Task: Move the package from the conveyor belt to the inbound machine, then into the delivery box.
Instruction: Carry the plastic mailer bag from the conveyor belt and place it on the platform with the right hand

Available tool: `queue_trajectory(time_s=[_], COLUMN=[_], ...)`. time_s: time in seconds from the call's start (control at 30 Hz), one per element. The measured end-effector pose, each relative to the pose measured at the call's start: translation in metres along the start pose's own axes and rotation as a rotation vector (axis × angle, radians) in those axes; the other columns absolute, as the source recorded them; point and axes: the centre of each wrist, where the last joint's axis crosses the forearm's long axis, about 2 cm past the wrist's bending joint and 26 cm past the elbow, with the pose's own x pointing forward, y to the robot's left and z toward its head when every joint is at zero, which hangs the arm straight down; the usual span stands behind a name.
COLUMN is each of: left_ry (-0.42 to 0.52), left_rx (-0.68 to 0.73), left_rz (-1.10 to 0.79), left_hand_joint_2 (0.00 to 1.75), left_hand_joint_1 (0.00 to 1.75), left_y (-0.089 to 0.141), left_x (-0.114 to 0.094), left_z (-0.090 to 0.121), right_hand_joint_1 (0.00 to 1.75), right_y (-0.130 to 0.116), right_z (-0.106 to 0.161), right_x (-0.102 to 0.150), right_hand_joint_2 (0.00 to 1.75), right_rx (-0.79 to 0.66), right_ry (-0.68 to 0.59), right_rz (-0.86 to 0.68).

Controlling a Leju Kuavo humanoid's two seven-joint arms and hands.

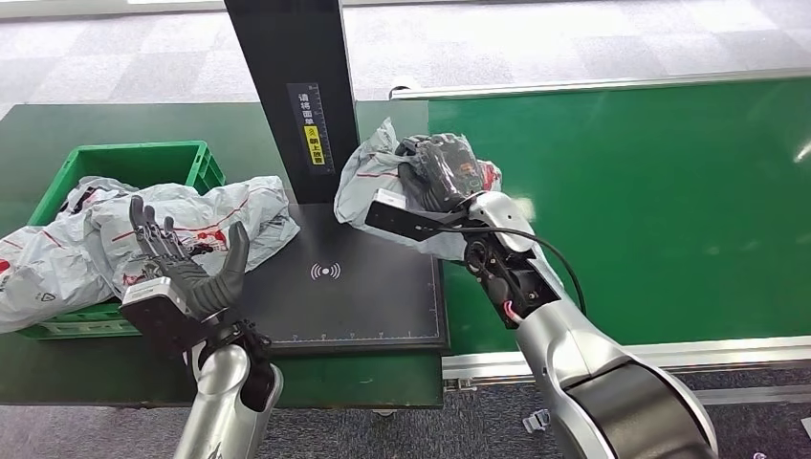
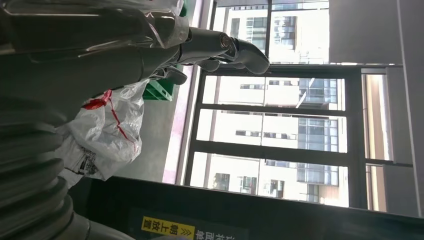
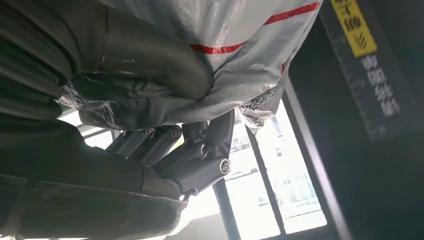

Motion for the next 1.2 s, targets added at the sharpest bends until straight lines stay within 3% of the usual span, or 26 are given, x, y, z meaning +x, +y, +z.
queue_trajectory(time_s=[0.13,0.27,0.4,0.57,0.93,0.97,1.07,1.1,1.2], left_ry=[-0.016,-0.024,-0.023,-0.033,-0.023,-0.024,-0.026,-0.027,-0.031], left_rx=[0.004,0.0,0.0,-0.009,-0.026,-0.027,-0.029,-0.03,-0.032], left_rz=[-0.003,-0.004,0.003,0.015,0.007,0.005,0.001,0.0,-0.003], left_hand_joint_2=[1.75,1.75,1.75,1.75,1.75,1.75,1.75,1.75,1.75], left_hand_joint_1=[0.0,0.0,0.0,0.0,0.0,0.0,0.0,0.0,0.0], left_y=[-0.002,-0.003,-0.003,-0.006,-0.001,0.0,0.002,0.002,0.004], left_x=[0.004,0.006,0.007,0.01,0.008,0.007,0.007,0.007,0.006], left_z=[0.0,0.001,0.001,0.002,0.007,0.007,0.006,0.006,0.004], right_hand_joint_1=[1.75,1.75,1.75,1.75,1.75,1.64,0.33,0.0,0.0], right_y=[0.004,0.017,0.047,0.072,0.099,0.1,0.102,0.102,0.103], right_z=[-0.007,-0.009,-0.001,0.009,0.031,0.032,0.033,0.033,0.034], right_x=[0.012,0.032,0.072,0.115,0.135,0.135,0.137,0.137,0.136], right_hand_joint_2=[1.75,1.75,1.75,1.75,1.75,1.75,1.75,1.75,1.75], right_rx=[0.085,0.236,0.312,0.39,0.633,0.632,0.63,0.63,0.619], right_ry=[-0.035,-0.15,-0.363,-0.438,-0.548,-0.543,-0.532,-0.525,-0.472], right_rz=[0.061,0.122,0.042,-0.008,0.079,0.083,0.092,0.092,0.07])
